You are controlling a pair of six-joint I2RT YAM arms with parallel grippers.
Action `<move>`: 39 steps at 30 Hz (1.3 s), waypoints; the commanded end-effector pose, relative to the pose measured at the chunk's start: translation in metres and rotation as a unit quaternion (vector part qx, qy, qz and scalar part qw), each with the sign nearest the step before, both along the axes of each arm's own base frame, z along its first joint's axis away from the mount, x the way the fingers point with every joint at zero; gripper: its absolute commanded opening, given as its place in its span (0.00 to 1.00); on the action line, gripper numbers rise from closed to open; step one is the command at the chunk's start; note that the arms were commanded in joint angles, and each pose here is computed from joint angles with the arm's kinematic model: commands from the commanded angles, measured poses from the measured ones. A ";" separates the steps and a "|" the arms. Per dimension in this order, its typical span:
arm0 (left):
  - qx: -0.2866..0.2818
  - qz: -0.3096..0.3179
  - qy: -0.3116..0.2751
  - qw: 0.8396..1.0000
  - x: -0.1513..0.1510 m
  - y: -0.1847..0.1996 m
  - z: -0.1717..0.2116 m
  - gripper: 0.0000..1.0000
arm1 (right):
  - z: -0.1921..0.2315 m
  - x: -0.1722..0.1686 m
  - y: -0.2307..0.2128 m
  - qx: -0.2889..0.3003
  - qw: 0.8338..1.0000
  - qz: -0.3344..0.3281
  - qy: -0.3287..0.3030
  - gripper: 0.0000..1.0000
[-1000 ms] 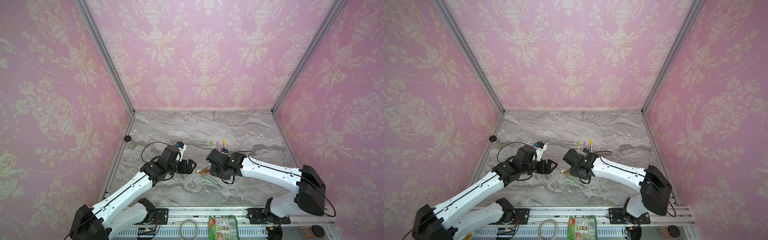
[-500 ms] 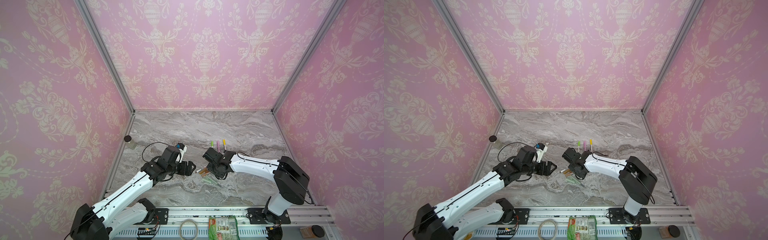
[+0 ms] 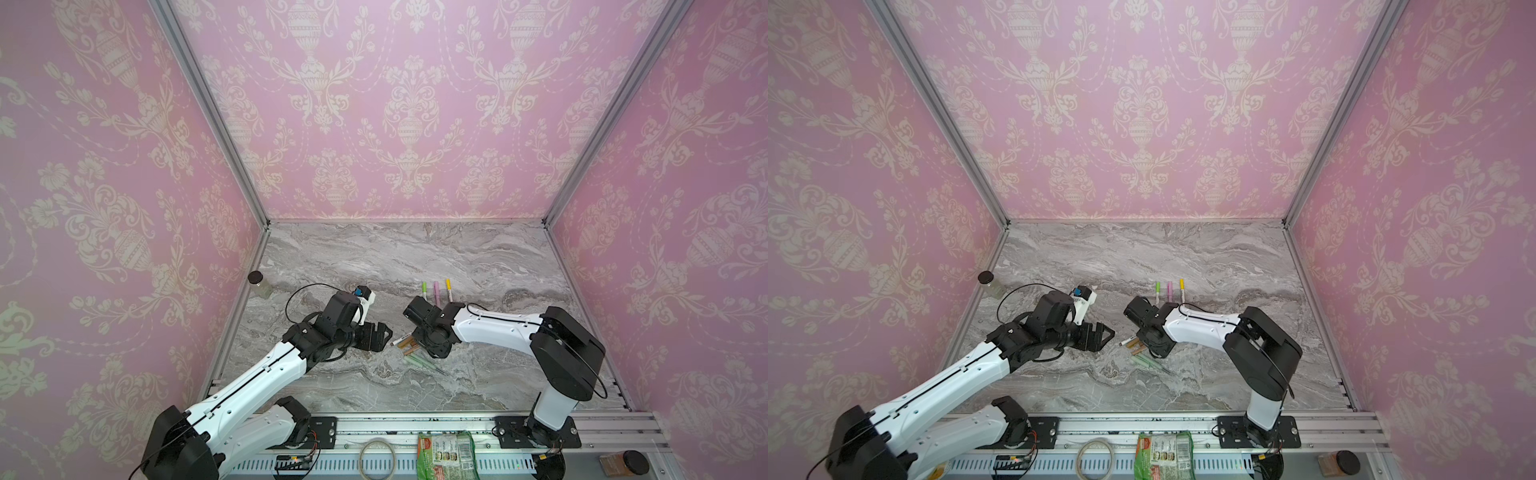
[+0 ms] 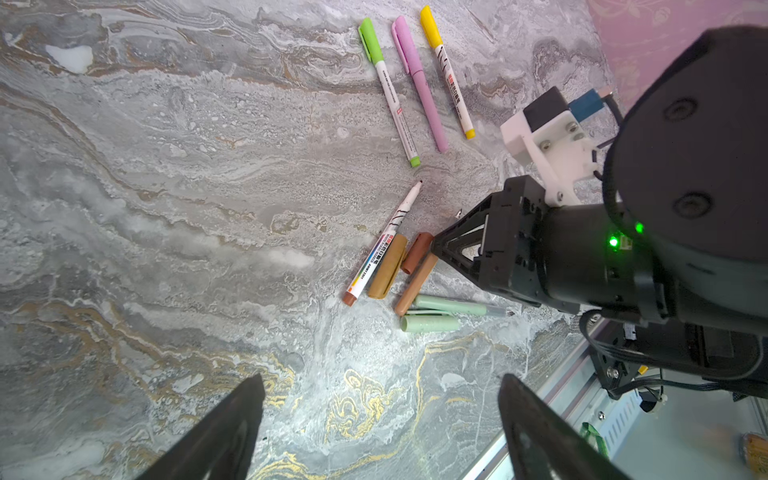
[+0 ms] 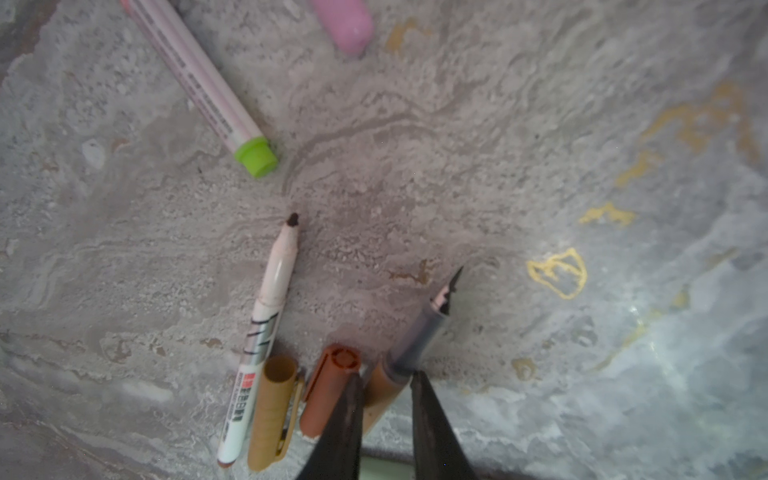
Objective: Insert the pens into the pen caps
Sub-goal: 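Lift the brown fountain pen upright with the right gripper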
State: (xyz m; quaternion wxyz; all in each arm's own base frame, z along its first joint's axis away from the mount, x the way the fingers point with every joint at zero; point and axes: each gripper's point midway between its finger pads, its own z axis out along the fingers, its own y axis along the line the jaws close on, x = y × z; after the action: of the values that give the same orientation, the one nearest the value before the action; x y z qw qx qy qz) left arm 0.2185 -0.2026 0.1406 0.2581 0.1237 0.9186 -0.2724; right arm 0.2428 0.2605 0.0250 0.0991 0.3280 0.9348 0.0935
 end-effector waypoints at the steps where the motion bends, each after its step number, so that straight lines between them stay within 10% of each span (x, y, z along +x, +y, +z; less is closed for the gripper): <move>1: 0.011 0.000 -0.023 1.000 0.004 0.006 0.008 0.90 | -0.004 0.002 -0.002 -0.013 1.000 -0.011 0.006 0.22; 29: 0.012 0.027 -0.039 0.999 0.008 0.014 0.012 0.92 | 0.031 0.008 -0.010 0.013 0.998 -0.041 -0.047 0.02; 39: -0.088 -0.036 -0.078 0.992 0.008 -0.021 0.051 0.92 | 0.098 0.020 -0.010 0.028 0.990 0.034 -0.132 0.00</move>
State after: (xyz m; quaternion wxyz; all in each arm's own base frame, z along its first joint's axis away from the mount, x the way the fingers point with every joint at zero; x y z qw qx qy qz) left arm 0.2270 -0.2087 0.1687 0.3116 0.1329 0.8923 -0.2982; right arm 0.2568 0.2534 0.1003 0.1734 0.3332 0.9116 0.1670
